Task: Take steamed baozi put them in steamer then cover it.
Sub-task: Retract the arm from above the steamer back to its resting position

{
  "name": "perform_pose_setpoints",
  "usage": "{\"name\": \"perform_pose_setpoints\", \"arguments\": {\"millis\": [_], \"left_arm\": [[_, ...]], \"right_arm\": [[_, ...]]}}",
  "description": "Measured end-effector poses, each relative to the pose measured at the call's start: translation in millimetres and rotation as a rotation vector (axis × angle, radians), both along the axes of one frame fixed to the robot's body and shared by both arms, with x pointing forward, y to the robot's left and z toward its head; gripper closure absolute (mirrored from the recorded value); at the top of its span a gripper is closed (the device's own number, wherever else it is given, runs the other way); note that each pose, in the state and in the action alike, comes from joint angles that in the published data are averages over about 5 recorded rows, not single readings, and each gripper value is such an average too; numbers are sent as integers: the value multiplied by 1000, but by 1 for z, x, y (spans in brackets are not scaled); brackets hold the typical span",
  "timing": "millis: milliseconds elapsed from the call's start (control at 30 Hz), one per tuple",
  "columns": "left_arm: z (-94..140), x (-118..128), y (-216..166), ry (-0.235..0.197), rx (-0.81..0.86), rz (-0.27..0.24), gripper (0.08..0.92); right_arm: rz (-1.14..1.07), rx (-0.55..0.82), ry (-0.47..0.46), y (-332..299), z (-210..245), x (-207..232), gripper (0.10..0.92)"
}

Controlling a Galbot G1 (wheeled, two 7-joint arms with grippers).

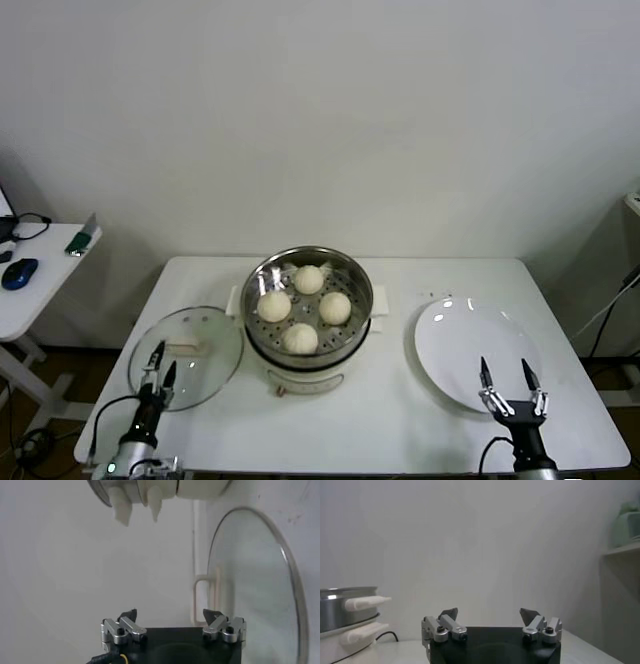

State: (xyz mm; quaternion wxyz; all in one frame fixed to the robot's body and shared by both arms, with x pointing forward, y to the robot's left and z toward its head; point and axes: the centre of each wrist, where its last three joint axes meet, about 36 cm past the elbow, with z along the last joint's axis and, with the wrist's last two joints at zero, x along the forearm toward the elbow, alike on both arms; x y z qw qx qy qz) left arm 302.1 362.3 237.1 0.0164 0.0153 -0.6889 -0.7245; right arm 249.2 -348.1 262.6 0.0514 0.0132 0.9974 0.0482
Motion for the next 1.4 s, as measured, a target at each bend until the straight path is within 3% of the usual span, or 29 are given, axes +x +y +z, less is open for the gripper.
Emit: {"name": "perform_pose_setpoints", "arguments": {"millis": [700,1167,1400], "left_arm": [[-4,50,-2,21,11,26,188],[-13,55,1,54,7,48,567],[-13,57,3,50,-5,57,766]], "right_arm": [[-20,12,-7,0,-1,-8,200],[-13,14,-10,5,-4,-10,200],[-14,13,-16,7,-4,-10,200]]}}
